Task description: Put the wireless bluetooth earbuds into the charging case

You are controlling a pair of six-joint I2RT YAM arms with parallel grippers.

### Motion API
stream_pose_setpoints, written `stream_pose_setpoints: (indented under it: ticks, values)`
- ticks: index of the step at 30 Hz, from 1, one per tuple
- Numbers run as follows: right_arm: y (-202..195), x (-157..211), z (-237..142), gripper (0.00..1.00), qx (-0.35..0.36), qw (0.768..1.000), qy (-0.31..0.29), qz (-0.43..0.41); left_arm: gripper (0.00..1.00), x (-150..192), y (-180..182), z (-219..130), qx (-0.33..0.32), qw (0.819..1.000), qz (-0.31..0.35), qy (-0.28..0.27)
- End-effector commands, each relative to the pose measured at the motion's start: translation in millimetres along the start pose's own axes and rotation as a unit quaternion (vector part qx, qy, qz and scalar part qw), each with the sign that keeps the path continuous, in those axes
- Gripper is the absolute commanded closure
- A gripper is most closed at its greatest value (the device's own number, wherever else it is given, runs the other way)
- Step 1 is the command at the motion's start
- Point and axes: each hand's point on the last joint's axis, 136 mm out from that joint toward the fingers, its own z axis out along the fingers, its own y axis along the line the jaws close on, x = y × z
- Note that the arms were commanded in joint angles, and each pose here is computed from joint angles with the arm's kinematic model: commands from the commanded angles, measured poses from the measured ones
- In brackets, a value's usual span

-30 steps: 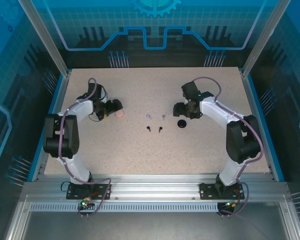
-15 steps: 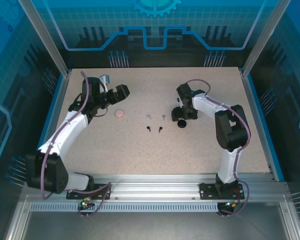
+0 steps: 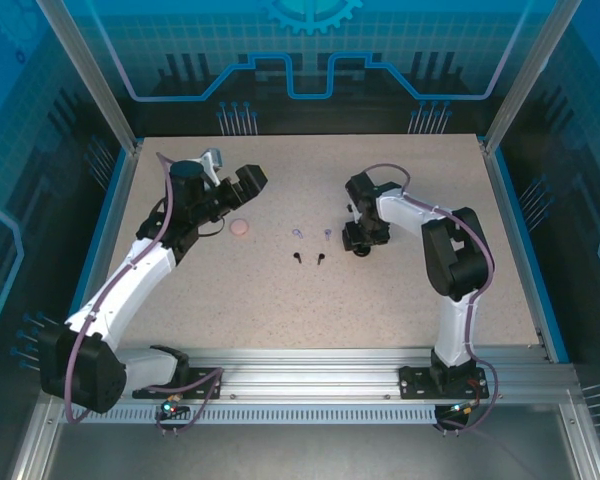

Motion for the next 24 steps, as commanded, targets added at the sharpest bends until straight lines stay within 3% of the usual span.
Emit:
stream_pose_setpoints:
  ticks: [1, 11, 24]
  values:
    - [7.4, 7.8, 0.9, 0.45, 0.006, 1.000, 0.020, -0.004, 0.01, -8.9, -14.6, -10.1, 0.023, 0.999, -0.029, -0.024]
    - [14.7, 20.9, 4.0, 0.36, 0.025, 0.999, 0.031, 0.003, 0.01, 0.5, -21.0, -3.2, 0.041, 0.999, -0.029, 0.005]
    - [6.8, 19.1, 21.7, 0.38, 0.060, 0.997, 0.051, -0.010, 0.01, 14.3, -25.0, -2.4, 0.049, 0.998, -0.004, 0.027]
